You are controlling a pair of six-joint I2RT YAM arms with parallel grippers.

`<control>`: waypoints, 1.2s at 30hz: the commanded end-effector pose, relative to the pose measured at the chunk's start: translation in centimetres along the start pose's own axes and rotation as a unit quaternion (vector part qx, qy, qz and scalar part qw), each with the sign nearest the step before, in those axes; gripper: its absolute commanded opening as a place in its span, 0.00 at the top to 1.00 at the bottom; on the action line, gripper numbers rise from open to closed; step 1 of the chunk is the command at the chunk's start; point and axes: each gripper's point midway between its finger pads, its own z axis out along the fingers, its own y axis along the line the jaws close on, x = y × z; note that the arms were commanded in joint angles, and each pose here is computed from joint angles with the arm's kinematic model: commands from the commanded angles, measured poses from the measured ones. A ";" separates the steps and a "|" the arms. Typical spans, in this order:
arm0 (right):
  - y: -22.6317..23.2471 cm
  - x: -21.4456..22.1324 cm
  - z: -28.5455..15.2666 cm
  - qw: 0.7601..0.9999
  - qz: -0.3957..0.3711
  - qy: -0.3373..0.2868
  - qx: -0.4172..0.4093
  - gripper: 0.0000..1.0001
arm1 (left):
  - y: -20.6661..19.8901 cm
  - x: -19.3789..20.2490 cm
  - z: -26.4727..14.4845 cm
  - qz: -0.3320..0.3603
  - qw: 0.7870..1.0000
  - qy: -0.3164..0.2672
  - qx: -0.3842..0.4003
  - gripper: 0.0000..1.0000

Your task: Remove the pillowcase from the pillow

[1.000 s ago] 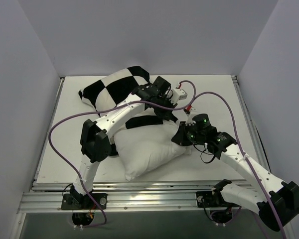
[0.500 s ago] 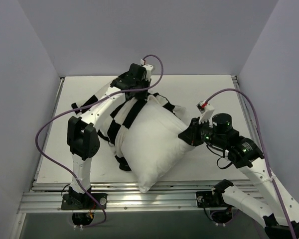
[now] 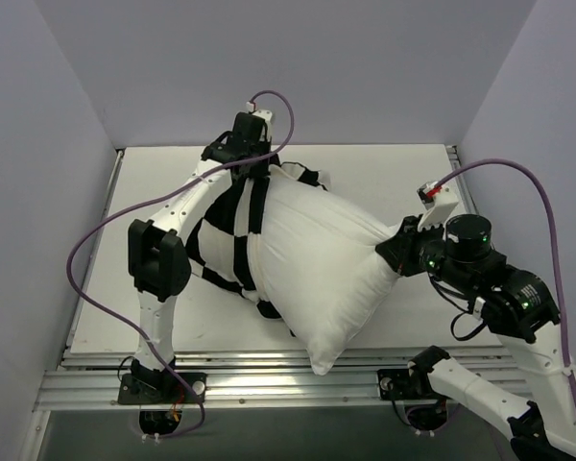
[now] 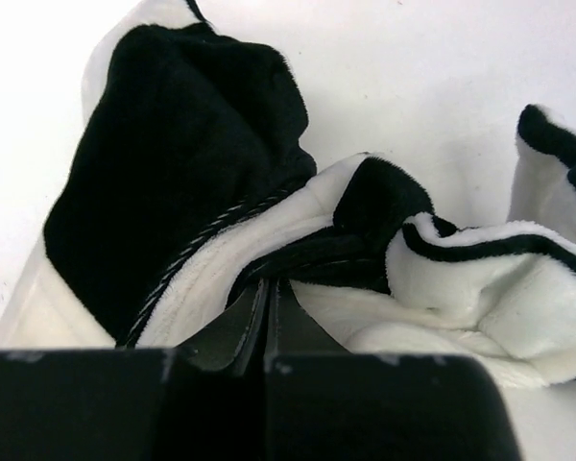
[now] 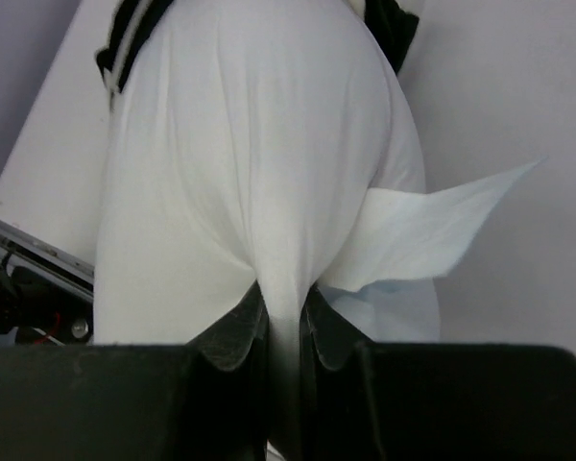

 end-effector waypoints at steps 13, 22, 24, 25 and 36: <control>-10.7 2.6 11.5 0.976 0.066 0.029 0.204 0.72 | 2.1 1.9 -16.7 -0.093 0.985 -0.140 0.026 0.08; -7.3 -1.2 13.1 0.980 0.010 -0.015 0.197 0.13 | 0.9 14.9 -20.8 -0.156 0.982 -0.082 0.066 0.03; -5.2 -1.6 12.7 0.985 -0.015 -0.026 0.170 0.09 | 0.6 18.6 -19.7 -0.158 0.983 -0.052 0.073 0.03; -3.2 -1.4 12.4 0.989 -0.026 -0.032 0.139 0.08 | 0.1 18.6 -19.8 -0.171 0.979 -0.064 0.090 0.04; 3.2 2.8 12.6 0.988 -0.134 0.005 0.070 0.05 | -2.7 22.4 -16.7 -0.172 0.970 -0.048 0.163 0.05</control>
